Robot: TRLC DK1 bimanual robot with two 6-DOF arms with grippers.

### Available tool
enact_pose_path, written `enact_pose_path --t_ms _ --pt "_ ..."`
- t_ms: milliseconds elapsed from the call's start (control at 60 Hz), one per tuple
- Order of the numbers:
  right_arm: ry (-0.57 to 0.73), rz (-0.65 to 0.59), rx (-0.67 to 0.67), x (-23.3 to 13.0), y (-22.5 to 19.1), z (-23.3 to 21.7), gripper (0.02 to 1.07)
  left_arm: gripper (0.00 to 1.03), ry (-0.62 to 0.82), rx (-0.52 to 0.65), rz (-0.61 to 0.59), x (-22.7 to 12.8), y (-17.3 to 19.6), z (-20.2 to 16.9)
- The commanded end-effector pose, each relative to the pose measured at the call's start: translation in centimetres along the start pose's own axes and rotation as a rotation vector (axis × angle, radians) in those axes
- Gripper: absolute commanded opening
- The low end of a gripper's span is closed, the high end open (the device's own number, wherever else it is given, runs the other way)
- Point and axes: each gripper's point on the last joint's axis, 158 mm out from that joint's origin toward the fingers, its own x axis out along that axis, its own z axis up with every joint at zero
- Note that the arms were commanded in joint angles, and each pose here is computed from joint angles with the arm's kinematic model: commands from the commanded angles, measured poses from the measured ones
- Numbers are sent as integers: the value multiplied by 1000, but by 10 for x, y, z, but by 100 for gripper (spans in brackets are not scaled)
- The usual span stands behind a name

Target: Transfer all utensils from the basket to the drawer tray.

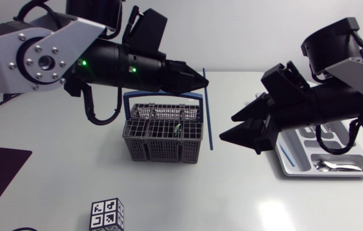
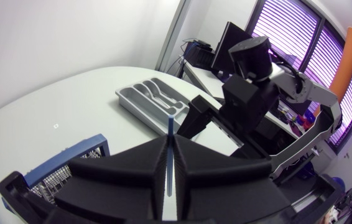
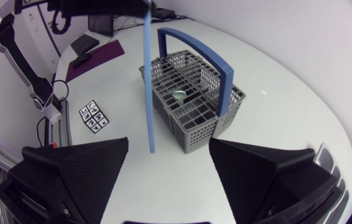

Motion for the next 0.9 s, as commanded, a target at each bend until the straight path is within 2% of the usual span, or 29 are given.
enact_pose_path --t_ms 0,183,300,550,717,750,767,883 --pt "-24 25 12 4 7 19 92 3 8 -33 -30 5 -3 2" --pt "-33 54 5 15 15 30 70 3 15 -51 -51 5 -4 0" --pt "-27 64 17 21 17 29 49 3 18 -53 -58 5 -4 -2" --pt "-18 72 25 23 19 25 12 3 20 -58 -61 5 -4 -3" --pt "-6 91 27 24 25 18 8 4 12 -57 -61 3 -5 -1" --pt "-1 95 27 25 27 16 8 9 9 -57 -60 2 -4 1" --pt "4 97 27 26 28 14 8 15 7 -58 -60 2 -5 1" --pt "23 107 27 25 32 5 8 34 -29 -43 -53 -7 -5 16"
